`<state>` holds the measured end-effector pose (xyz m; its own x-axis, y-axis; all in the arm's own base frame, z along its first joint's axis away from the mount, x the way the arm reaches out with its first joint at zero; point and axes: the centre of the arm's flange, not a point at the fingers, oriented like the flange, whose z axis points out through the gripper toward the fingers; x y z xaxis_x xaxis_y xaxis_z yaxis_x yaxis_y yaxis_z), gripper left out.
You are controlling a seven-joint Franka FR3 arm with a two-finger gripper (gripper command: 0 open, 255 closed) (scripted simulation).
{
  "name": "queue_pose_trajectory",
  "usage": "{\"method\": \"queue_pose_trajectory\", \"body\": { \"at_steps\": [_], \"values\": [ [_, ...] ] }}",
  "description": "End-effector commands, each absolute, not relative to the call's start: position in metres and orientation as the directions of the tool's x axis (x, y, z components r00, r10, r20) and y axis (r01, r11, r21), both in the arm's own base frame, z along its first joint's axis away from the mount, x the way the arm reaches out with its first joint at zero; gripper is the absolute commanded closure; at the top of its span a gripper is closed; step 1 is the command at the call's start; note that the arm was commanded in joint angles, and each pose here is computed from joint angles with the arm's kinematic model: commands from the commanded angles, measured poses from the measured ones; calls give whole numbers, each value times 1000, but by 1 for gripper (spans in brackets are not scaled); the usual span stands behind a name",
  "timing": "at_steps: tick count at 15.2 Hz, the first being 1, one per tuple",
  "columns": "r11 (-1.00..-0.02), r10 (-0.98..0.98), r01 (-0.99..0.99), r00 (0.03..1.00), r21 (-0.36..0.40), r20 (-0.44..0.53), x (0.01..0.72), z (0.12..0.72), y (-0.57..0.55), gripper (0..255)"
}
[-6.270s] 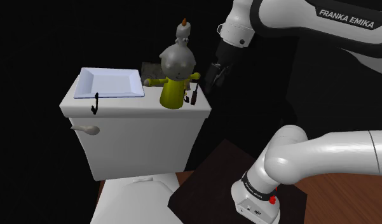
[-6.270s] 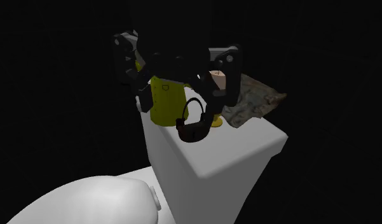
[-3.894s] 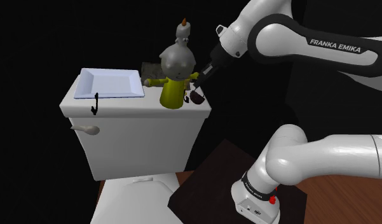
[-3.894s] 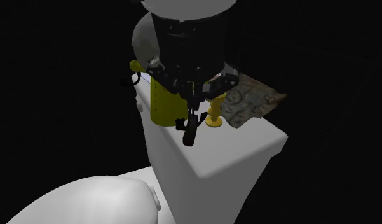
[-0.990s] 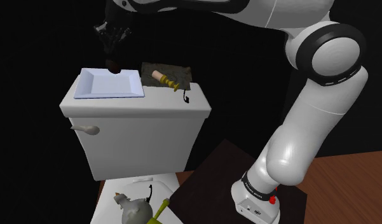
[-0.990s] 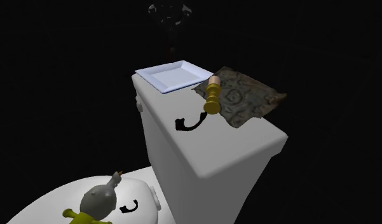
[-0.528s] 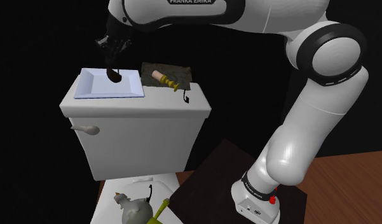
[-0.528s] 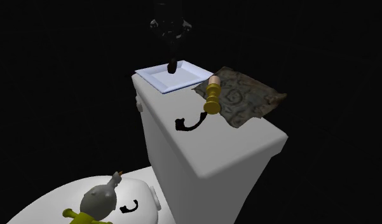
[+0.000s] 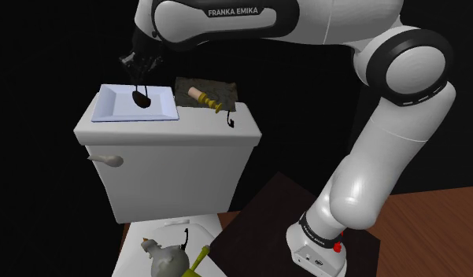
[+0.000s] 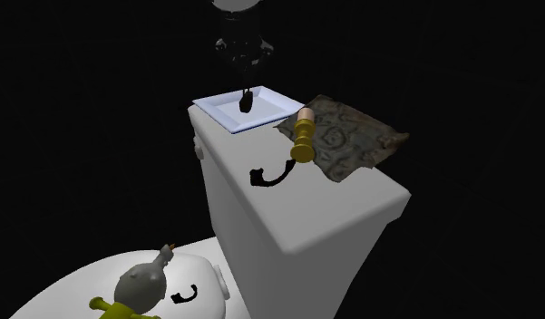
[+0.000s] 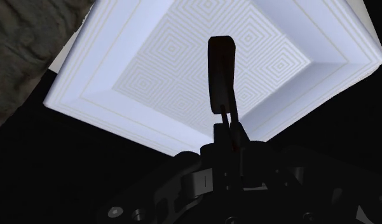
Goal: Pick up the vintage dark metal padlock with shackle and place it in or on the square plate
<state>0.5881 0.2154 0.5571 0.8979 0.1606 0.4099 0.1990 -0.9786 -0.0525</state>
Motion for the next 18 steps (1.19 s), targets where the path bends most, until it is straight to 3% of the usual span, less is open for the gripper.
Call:
{"method": "queue_pose_trajectory", "body": {
  "at_steps": [1,2,3,8,12,18],
  "values": [
    [-979,161,199,898,-52,409,588,556,215,255],
    [-979,161,199,898,-52,409,588,556,215,255],
    [-979,161,199,898,-52,409,588,556,215,0],
    [-979,161,199,898,-52,409,588,556,215,0],
    [-979,161,199,898,-52,409,569,602,209,0],
    [-979,161,199,898,-52,409,569,602,209,0]
  ]
}}
